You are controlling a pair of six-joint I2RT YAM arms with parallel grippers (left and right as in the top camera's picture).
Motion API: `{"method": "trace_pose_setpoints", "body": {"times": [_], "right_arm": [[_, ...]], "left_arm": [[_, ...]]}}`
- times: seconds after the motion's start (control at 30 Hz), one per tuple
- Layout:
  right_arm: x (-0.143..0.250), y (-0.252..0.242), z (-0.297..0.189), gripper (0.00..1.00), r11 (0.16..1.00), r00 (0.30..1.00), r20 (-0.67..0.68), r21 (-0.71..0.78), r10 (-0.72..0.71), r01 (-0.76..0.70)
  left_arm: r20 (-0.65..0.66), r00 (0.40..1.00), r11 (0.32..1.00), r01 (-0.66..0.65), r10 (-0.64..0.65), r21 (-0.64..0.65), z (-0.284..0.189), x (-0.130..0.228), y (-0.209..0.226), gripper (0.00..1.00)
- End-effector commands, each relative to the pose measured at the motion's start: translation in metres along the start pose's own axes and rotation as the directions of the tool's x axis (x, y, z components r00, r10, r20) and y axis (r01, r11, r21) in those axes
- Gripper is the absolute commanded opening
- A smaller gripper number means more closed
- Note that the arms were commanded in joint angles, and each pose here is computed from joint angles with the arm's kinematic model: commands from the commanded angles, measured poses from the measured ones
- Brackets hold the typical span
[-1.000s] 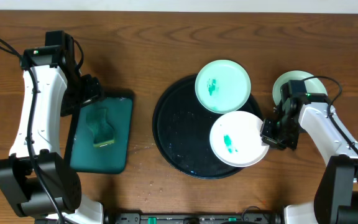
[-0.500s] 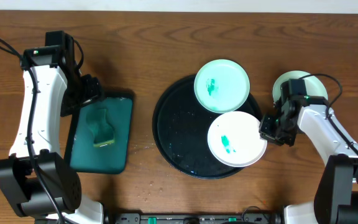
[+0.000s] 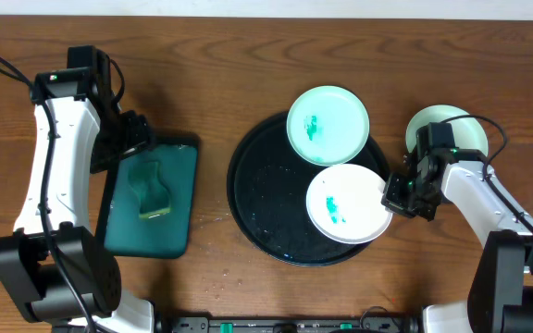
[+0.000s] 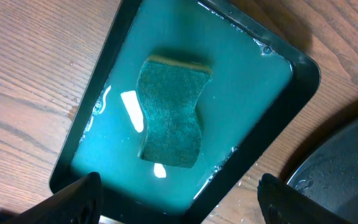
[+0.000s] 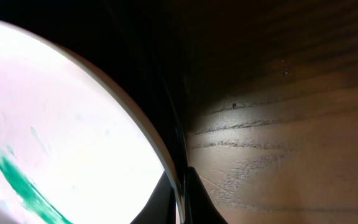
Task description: Clean dirty plates on tray and stack at the side
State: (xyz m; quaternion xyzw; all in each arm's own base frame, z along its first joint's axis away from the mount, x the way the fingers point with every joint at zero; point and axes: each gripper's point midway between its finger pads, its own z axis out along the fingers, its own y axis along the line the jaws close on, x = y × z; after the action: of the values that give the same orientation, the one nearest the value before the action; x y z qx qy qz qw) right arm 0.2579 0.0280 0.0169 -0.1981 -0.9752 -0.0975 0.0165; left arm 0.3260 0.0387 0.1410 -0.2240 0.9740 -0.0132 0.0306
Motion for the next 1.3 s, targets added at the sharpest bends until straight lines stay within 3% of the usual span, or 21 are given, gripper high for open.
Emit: {"method": "trace_pose_setpoints", "body": {"times": [0.0, 0.2, 0.33, 0.43, 0.57, 0.63, 0.7, 0.9, 1.17, 1.27], "right_arm": [[0.012, 0.008, 0.007, 0.02, 0.999, 0.998, -0.035, -0.013, -0.052, 0.051], [0.026, 0.045, 0.012, 0.02, 0.965, 0.966, -0.024, -0.049, -0.259, 0.258], [0.026, 0.068, 0.016, 0.02, 0.952, 0.954, 0.020, -0.062, -0.298, 0.299], [0.022, 0.080, 0.016, 0.01, 0.953, 0.956, 0.059, -0.074, -0.289, 0.293], [0.015, 0.085, 0.016, 0.01, 0.954, 0.955, 0.092, -0.084, -0.282, 0.289], [0.012, 0.087, 0.015, 0.01, 0.952, 0.953, 0.107, -0.089, -0.284, 0.293], [0.010, 0.089, 0.015, 0.01, 0.951, 0.951, 0.118, -0.093, -0.285, 0.296], [0.009, 0.090, 0.015, 0.01, 0.950, 0.951, 0.120, -0.095, -0.286, 0.298], [0.009, 0.090, 0.016, 0.01, 0.948, 0.948, 0.120, -0.093, -0.294, 0.306], [0.010, 0.090, 0.016, 0.01, 0.946, 0.948, 0.116, -0.096, -0.297, 0.308]], "left_arm": [[-0.013, 1.000, 1.000, -0.017, 0.017, -0.009, 0.003, 0.002, 0.001, 0.80], [-0.009, 1.000, 1.000, -0.017, 0.017, -0.008, 0.003, 0.001, 0.001, 0.79], [-0.009, 1.000, 1.000, -0.017, 0.017, -0.008, 0.003, 0.001, 0.001, 0.75], [-0.010, 1.000, 1.000, -0.017, 0.017, -0.008, 0.005, 0.001, 0.001, 0.60], [-0.016, 1.000, 1.000, -0.018, 0.018, -0.010, 0.016, 0.003, 0.002, 0.50], [-0.025, 1.000, 1.000, -0.018, 0.018, -0.013, 0.026, 0.006, 0.003, 0.36], [-0.034, 0.999, 1.000, -0.018, 0.018, -0.015, 0.039, 0.010, 0.004, 0.30], [-0.042, 0.999, 1.000, -0.022, 0.021, -0.017, 0.073, 0.020, 0.008, 0.31], [-0.040, 0.999, 1.000, -0.022, 0.021, -0.017, 0.102, 0.027, 0.012, 0.45], [-0.045, 0.999, 1.000, -0.022, 0.021, -0.018, 0.112, 0.030, 0.013, 0.45]]}}
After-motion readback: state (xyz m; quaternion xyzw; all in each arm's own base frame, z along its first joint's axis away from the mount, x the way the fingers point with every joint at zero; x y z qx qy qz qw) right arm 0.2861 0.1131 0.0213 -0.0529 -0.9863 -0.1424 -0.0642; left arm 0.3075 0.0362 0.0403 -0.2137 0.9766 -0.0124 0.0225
